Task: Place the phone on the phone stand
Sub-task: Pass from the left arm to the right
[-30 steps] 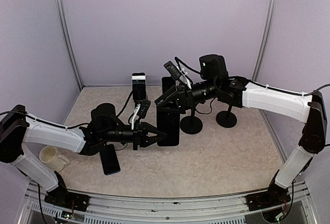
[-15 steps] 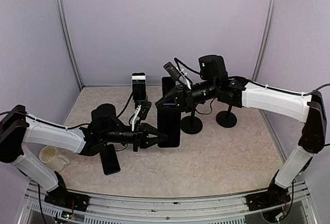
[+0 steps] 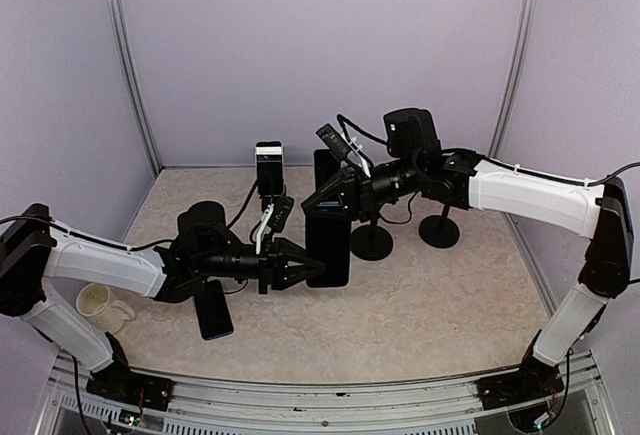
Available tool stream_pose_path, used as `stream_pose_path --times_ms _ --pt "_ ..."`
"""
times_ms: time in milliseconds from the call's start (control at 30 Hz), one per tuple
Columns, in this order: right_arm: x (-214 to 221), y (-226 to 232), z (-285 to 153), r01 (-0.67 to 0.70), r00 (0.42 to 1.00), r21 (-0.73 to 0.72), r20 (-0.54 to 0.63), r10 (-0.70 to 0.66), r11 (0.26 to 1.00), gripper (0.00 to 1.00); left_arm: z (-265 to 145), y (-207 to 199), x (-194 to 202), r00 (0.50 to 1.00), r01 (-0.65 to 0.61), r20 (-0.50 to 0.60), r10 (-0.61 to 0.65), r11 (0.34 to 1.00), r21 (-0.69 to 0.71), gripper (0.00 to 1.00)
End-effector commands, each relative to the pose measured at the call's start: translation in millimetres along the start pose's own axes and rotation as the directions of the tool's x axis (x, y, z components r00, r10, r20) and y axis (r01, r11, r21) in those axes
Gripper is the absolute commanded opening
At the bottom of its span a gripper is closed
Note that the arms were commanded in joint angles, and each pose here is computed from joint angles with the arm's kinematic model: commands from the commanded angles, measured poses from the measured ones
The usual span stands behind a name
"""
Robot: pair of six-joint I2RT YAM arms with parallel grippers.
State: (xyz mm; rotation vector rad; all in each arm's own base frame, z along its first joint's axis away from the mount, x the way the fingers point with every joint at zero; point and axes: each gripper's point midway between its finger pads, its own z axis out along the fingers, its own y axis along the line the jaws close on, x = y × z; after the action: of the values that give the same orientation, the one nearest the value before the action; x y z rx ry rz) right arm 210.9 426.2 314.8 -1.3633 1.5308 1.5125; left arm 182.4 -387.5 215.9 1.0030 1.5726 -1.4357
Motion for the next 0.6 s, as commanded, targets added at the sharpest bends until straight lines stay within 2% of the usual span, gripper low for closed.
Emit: stream_pose_path --times_ms 0,100,367,433,567 --pt "-7.4 11.7 1.5 0.062 0.998 -0.016 0.004 -0.062 0.998 0.00 2.2 -5.8 -26.0 0.997 -0.046 0.060 0.045 0.999 0.014 0.38" --pt "-12.0 10.4 -1.1 0.082 0.997 0.015 0.012 -0.082 0.997 0.00 1.9 -6.6 -26.8 0.997 -0.049 0.061 0.048 0.999 0.016 0.52" --pt "-23.7 -13.6 -24.3 0.056 0.998 0.153 0.031 -0.062 0.987 0.00 -3.0 -3.2 -32.6 0.995 -0.062 0.082 0.064 0.998 -0.029 0.82" --pt "-28.9 -24.3 -40.7 0.040 0.997 0.207 0.052 -0.051 0.978 0.00 -4.8 -3.4 -34.6 0.994 -0.067 0.089 0.070 0.997 -0.038 0.96" --pt "-34.9 -31.8 -66.1 0.030 0.996 0.287 0.072 -0.053 0.957 0.00 -6.4 -1.1 -36.2 0.993 -0.067 0.094 0.071 0.996 -0.053 0.99"
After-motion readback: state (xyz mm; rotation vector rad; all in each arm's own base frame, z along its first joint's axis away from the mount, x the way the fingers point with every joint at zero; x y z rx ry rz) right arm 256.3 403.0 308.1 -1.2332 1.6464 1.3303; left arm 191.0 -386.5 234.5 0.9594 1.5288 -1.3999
